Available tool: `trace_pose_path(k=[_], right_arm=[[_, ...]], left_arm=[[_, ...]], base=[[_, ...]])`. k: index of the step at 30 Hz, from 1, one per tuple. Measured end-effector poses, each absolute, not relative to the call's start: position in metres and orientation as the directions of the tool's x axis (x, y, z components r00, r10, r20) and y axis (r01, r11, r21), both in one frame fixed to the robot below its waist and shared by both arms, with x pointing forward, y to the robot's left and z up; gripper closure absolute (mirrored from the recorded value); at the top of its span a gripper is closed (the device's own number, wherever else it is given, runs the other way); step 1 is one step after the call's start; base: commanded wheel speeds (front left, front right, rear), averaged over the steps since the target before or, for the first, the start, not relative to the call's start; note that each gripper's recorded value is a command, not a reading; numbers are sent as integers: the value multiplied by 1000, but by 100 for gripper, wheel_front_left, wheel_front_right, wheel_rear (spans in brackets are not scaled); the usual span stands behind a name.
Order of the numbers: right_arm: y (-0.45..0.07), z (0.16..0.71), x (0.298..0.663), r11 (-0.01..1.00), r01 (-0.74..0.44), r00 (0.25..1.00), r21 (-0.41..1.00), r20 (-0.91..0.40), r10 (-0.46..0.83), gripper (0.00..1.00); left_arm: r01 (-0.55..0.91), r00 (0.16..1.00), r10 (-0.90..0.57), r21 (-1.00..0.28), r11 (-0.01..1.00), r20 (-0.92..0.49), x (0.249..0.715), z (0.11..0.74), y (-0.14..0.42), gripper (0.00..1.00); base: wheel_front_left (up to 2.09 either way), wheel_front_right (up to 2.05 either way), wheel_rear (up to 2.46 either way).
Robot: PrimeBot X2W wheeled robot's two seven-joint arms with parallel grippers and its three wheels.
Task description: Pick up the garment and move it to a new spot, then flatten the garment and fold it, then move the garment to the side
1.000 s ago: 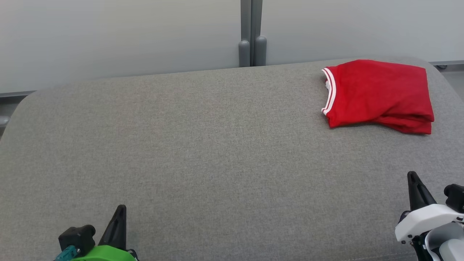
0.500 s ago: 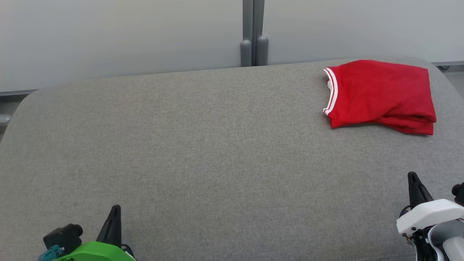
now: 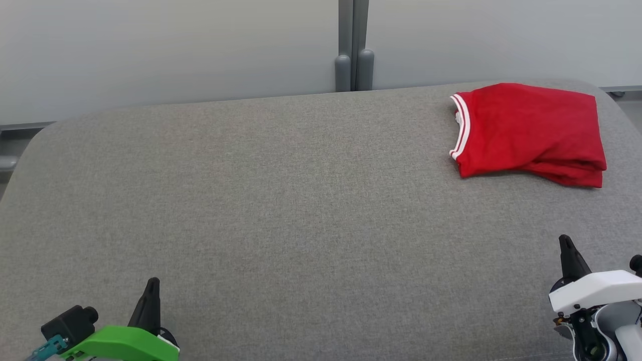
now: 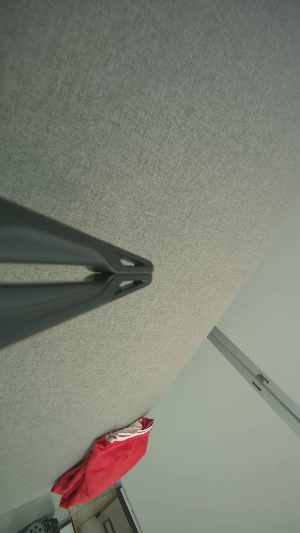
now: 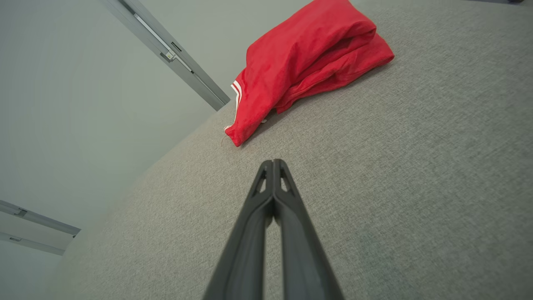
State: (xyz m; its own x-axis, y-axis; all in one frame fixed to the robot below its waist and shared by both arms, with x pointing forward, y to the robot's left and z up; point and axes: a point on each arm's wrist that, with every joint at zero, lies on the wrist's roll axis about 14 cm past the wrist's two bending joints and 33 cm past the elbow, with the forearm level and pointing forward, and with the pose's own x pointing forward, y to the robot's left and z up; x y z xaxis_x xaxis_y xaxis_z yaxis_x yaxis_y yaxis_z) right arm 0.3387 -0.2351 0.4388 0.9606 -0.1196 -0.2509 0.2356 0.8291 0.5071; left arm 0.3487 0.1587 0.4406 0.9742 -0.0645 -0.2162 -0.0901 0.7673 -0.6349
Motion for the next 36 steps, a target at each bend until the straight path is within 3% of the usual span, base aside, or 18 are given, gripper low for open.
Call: trace_pose_path(k=[36], right_arm=[[-216,453,359,417,225,973,881,-224,-54,100]], left_arm=[[-171,979,-39,-907,385,-201,361,453,177,100]], base=[[0,0,0]])
